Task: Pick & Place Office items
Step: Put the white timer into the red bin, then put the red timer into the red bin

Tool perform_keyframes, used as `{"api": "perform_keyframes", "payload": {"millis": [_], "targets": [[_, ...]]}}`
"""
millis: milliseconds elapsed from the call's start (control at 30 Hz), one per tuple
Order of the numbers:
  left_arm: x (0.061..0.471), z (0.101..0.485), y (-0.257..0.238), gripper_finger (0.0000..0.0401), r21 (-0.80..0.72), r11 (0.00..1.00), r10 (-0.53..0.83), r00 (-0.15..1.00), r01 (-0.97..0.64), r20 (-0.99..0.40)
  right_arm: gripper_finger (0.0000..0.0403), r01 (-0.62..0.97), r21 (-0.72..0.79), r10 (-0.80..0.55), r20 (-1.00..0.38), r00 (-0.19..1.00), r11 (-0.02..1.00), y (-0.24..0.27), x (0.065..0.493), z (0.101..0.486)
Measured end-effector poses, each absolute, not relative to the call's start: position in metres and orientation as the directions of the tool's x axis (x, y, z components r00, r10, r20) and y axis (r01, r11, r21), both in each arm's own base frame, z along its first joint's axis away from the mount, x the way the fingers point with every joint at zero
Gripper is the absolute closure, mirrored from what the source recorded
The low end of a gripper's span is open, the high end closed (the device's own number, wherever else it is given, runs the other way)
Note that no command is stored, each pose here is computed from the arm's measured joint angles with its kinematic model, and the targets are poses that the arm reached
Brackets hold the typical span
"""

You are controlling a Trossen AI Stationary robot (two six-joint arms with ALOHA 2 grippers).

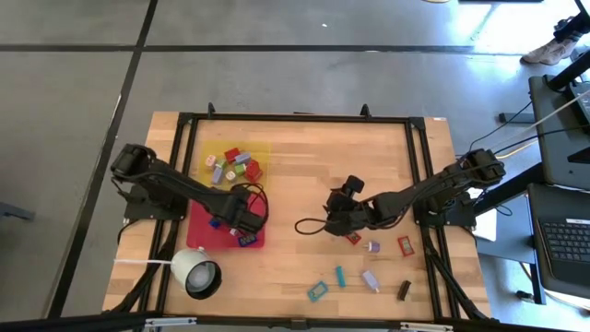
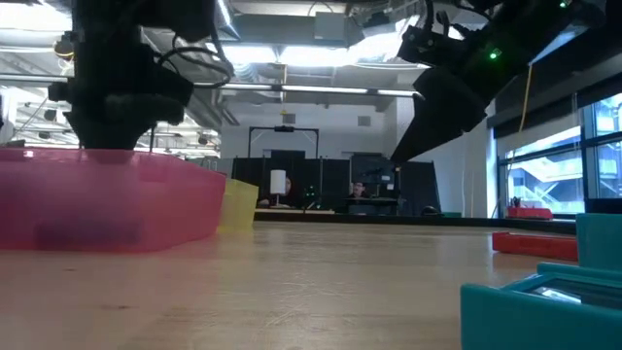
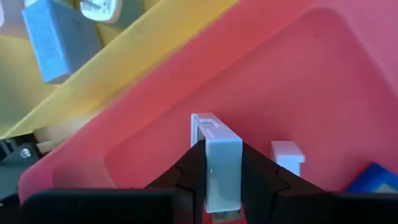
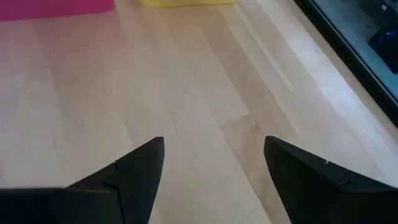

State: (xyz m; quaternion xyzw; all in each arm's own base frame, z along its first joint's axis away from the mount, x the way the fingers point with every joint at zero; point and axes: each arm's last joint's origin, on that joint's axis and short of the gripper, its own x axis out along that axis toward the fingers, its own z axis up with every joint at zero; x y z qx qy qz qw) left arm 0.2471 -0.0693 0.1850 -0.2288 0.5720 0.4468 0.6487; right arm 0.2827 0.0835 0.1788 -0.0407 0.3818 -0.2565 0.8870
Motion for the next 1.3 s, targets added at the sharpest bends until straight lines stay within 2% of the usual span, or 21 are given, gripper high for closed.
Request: {"api": "perform_keyframes", "payload": {"millis": [233,600,733,900,1067,1300], "targets": [[0.250,0.178,-0.070,0.0325,0.247,0.520,0.326,-0.077,-0.817,-0.942,0.0124,0.379,-0.258,-0.447,-0.673,0.589,0.889,0.093,0.279,0.178],[0.259,0.192,-0.073,0.0241,0.201,0.563,0.303,-0.026,-0.802,-0.953,0.0124,0.306,-0.199,-0.345,-0.752,0.561,0.931,0.096,0.276,0.175],[0.270,0.208,-0.077,0.0217,0.148,0.617,0.272,0.033,-0.773,-0.962,0.0124,0.323,-0.168,-0.316,-0.813,0.489,0.931,0.095,0.269,0.170],[0.286,0.235,-0.081,0.0206,0.052,0.632,0.263,0.151,-0.774,-0.953,0.0124,0.451,-0.162,-0.356,-0.850,0.388,0.878,0.091,0.258,0.166],[0.297,0.251,-0.086,0.0205,0.005,0.659,0.330,0.283,-0.752,-0.900,0.0124,0.517,-0.118,-0.340,-0.869,0.359,0.848,0.092,0.256,0.164],[0.304,0.254,-0.091,0.0207,-0.037,0.703,0.316,0.358,-0.710,-0.878,0.0124,0.489,-0.040,-0.229,-0.915,0.332,0.872,0.110,0.250,0.159]]}}
